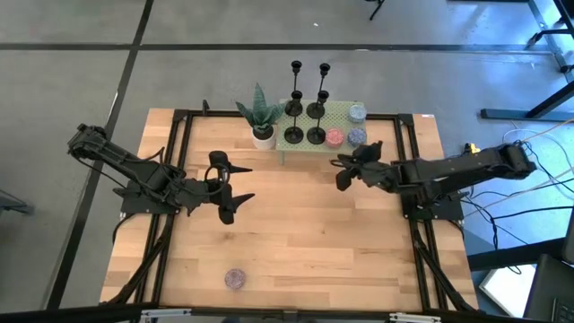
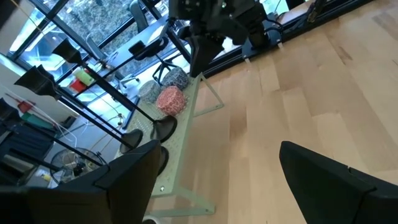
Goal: Pick & Place candle stick holders
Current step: Align the pink scented candle with the other blue scented candle on the shelf
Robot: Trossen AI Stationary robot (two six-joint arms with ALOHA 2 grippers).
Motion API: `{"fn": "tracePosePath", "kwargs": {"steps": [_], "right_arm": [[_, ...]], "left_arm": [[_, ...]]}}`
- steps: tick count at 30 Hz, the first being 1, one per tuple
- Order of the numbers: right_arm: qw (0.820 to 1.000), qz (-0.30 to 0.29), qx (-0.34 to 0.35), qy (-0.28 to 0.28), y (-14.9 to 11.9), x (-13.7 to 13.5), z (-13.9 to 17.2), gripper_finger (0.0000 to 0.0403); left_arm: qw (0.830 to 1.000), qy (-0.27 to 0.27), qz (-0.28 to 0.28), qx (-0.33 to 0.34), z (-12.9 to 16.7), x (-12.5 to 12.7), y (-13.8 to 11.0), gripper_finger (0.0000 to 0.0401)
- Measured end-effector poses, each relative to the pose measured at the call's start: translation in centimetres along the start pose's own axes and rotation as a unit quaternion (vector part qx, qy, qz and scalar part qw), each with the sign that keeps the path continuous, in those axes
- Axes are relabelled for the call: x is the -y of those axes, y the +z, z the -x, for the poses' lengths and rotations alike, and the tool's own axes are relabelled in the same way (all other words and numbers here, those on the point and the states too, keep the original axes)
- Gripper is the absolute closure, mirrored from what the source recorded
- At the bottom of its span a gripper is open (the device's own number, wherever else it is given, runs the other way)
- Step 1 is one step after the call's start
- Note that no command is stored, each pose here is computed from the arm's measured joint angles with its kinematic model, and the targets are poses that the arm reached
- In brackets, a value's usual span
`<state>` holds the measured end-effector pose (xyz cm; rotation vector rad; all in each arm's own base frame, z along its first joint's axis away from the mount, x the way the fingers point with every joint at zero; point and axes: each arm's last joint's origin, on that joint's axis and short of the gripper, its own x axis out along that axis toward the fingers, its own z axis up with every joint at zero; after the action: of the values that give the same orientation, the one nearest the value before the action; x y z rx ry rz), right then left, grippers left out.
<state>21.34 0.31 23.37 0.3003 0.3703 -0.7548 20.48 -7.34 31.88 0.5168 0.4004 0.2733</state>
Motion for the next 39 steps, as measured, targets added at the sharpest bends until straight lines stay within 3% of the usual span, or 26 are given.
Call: {"fn": "tracePosePath", "kwargs": {"steps": [9, 16, 24, 36, 39], "right_arm": [[1.0, 0.011, 0.007, 0.01, 0.9, 0.4, -2.1, 0.0395], [0.999, 0.026, 0.037, -0.018, 3.5, 1.3, -2.8, 0.0395], [0.999, 0.03, -0.018, 0.019, 4.5, 2.6, -3.5, 0.0395], [0.997, 0.044, -0.051, -0.024, 4.3, 4.3, -4.2, 0.0395], [0.997, 0.047, -0.067, -0.007, 4.3, 4.8, -4.4, 0.0395]], "left_arm": [[1.0, 0.001, 0.0, 0.0, 0.0, 0.0, 0.0, 0.0075], [1.0, 0.001, 0.0, 0.0, 0.0, 0.0, 0.0, 0.0075], [1.0, 0.0, 0.002, 0.0, 0.0, 0.0, 0.0, 0.0075], [1.0, 0.0, 0.002, 0.0, 0.0, 0.0, 0.0, 0.0075], [1.0, 0.0, 0.002, 0.0, 0.0, 0.0, 0.0, 0.0075]]}}
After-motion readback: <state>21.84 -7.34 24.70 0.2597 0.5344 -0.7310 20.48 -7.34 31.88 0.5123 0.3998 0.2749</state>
